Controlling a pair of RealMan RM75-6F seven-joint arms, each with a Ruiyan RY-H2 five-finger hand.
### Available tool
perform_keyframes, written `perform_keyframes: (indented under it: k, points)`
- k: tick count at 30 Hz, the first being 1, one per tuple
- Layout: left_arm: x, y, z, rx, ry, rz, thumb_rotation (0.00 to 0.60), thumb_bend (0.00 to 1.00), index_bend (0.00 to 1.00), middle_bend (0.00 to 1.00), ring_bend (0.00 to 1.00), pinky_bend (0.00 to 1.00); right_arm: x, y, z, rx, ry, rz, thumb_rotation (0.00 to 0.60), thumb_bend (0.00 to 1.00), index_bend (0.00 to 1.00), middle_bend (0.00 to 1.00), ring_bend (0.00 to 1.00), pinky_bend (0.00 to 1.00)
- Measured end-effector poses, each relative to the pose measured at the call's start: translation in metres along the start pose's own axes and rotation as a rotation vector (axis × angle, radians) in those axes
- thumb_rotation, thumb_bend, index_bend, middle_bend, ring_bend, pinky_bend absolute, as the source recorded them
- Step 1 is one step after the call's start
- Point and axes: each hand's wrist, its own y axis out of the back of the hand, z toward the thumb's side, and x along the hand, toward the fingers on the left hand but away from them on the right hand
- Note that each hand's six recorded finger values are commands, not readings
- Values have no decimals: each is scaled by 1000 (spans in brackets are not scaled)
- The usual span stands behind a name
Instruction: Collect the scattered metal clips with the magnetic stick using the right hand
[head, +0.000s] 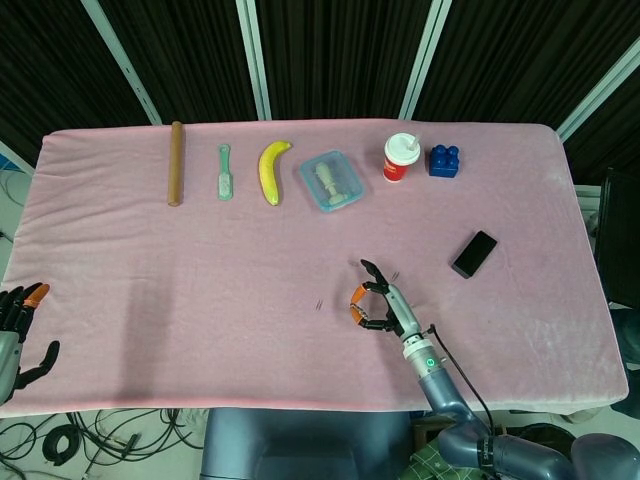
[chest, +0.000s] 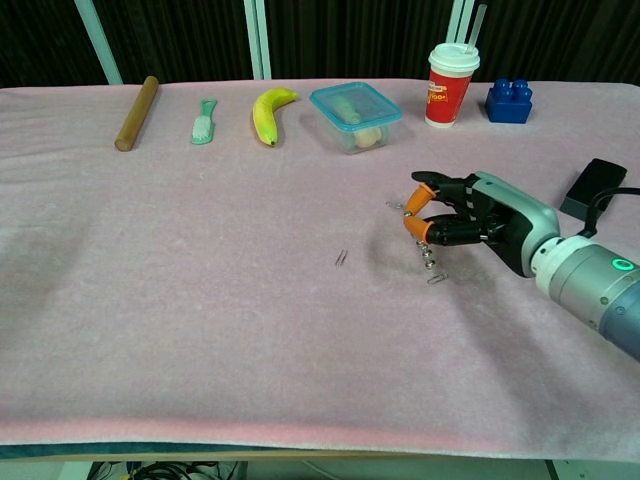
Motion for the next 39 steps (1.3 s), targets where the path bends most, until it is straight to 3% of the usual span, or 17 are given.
perform_keyframes:
  k: [28, 39]
  points:
    - [0, 0, 0, 5, 1, 4, 600, 421, 72, 75, 0, 0, 3, 4, -16, -3, -21, -11, 600, 389, 655, 0, 0, 168]
    - [0, 0, 0, 5, 2, 5, 600, 421, 72, 76, 0, 0, 1, 7, -7, -6, 8, -15, 600, 388, 655, 0, 0, 168]
